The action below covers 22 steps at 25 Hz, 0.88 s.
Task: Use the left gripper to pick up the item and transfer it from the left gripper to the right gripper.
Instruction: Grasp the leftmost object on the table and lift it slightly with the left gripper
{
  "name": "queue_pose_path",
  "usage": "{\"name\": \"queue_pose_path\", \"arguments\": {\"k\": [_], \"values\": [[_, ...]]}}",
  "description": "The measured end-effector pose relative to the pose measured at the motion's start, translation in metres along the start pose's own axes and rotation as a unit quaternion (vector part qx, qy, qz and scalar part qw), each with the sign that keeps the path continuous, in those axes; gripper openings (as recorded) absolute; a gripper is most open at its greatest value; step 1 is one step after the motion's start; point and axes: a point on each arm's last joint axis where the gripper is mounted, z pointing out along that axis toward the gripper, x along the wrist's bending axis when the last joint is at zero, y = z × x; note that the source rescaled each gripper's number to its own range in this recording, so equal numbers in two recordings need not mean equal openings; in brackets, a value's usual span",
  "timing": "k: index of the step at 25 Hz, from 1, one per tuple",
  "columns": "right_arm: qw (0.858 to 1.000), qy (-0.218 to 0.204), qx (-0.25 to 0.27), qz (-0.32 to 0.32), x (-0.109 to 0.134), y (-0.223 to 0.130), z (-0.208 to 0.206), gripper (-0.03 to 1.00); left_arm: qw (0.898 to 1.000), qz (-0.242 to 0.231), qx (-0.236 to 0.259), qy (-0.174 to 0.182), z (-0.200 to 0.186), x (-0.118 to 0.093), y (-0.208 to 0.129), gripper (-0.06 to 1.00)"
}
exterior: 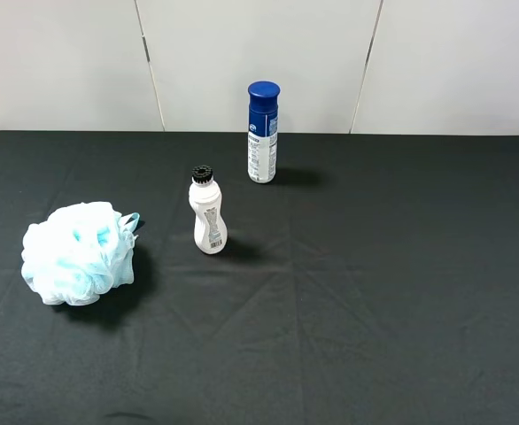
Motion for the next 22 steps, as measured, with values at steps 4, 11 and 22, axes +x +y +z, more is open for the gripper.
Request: {"name": "queue_pose_path", "arguments": {"k": [4, 11, 22], "values": [[1.000, 0.000, 0.000, 0.000, 0.000, 0.000, 0.000, 0.99, 0.999, -0.005, 0.042, -0.006, 0.021, 0.003, 0.020, 1.00], [1.000, 0.000, 0.001, 0.000, 0.000, 0.000, 0.000, 0.99, 0.993, 0.015, 0.113, -0.022, 0.073, 0.001, 0.051, 1.00], [1.000, 0.000, 0.001, 0.000, 0.000, 0.000, 0.000, 0.99, 0.982, 0.060, 0.174, -0.038, 0.165, -0.021, 0.077, 1.00]]}}
